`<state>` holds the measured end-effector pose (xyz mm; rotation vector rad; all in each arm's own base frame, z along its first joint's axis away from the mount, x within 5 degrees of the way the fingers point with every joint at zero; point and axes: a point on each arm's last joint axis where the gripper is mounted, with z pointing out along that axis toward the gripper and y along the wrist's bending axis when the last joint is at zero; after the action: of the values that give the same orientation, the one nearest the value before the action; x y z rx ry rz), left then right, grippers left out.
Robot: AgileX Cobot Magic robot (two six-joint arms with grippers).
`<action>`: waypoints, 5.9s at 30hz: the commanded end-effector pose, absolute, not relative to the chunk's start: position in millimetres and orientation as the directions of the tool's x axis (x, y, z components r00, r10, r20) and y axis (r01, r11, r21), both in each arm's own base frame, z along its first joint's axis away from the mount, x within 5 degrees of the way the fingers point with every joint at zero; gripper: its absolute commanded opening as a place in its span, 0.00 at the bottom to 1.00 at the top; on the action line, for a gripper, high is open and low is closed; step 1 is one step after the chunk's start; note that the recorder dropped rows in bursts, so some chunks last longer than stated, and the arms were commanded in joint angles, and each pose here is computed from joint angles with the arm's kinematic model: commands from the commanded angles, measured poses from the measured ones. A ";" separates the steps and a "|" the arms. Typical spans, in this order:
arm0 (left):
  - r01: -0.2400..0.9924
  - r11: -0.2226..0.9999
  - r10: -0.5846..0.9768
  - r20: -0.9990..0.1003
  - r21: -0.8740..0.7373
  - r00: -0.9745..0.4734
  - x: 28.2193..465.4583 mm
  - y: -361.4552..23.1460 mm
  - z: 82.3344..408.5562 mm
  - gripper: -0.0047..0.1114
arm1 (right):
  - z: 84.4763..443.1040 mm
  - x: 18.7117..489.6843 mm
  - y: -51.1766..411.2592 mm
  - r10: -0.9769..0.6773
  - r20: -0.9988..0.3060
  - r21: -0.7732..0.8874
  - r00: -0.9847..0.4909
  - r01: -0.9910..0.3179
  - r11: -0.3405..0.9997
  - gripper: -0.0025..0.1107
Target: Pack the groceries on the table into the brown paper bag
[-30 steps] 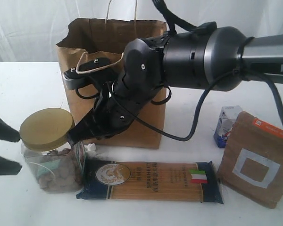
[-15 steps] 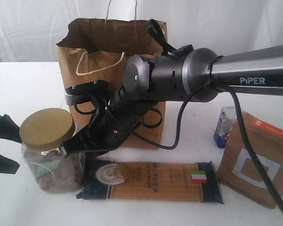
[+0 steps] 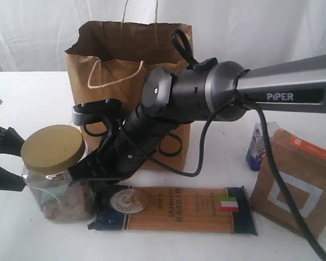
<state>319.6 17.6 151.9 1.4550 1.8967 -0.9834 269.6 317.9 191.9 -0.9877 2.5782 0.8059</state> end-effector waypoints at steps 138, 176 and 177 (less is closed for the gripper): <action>0.888 0.309 0.289 -0.856 -0.341 -0.429 289.8 4.1 218.9 0.04 | 195.9 267.6 324.4 -0.599 -0.530 0.263 -0.600 -0.788 0.557 0.02; 0.928 0.361 0.470 -0.841 -0.095 -0.269 245.6 -3.3 307.4 0.04 | 379.8 180.2 225.9 -0.683 -0.652 0.046 -0.329 -0.917 0.397 0.02; 0.930 0.362 0.478 -0.844 -0.064 -0.244 243.9 -3.8 315.2 0.04 | 381.0 180.7 221.6 -0.690 -0.642 0.021 -0.334 -0.908 0.419 0.02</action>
<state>255.8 2.7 287.2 1.2051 1.9535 -0.7134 183.3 232.7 374.9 -1.3706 2.1138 0.5937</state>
